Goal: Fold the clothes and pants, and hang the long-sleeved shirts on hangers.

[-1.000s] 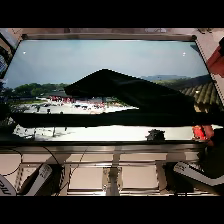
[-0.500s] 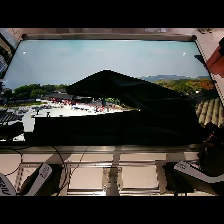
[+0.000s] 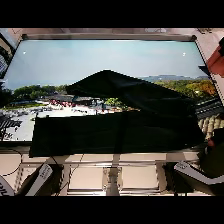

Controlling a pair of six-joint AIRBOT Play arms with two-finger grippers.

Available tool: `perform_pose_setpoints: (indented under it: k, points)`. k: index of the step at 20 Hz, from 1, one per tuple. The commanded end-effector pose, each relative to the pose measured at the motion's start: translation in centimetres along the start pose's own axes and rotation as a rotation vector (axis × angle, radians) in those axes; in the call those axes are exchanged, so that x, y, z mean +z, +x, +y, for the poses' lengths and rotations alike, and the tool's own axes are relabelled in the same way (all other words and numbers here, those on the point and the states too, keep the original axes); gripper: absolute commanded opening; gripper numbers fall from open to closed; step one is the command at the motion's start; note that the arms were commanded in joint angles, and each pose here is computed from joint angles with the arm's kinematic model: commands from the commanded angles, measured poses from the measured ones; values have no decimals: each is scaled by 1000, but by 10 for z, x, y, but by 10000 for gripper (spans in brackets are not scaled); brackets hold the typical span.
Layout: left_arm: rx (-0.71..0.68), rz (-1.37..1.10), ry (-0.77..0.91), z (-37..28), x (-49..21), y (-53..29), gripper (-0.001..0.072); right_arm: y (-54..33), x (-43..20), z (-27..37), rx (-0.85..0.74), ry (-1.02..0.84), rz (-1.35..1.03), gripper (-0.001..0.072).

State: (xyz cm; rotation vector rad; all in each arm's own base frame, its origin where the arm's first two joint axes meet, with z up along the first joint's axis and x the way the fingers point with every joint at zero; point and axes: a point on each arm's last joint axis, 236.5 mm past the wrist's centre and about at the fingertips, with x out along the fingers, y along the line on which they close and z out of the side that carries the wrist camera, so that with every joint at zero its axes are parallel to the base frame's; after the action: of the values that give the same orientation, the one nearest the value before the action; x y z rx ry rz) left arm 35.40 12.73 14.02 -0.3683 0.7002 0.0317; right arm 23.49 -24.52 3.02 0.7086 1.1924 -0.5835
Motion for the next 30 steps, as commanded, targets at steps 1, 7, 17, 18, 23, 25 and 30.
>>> perform_pose_setpoints:
  k: [1,7,17,18,23,25,30]
  points:
    - [-249,-76,36,-92,29,30,309,-17,19,54,170,-79,-74,658]
    - [-382,229,-32,-209,-63,175,310,-10,15,101,185,-218,-77,658]
    - [-89,439,-111,-163,-117,258,341,-7,12,126,193,-314,-90,658]
    - [-70,441,-94,-158,-118,259,341,-7,12,124,187,-315,-90,658]
    - [-61,423,-96,-154,-118,267,340,-7,12,124,185,-316,-89,658]
    - [-59,412,-98,-153,-117,272,340,-7,12,124,185,-316,-89,658]
    - [-44,423,-125,-149,-128,283,341,-7,12,124,185,-316,-89,657]
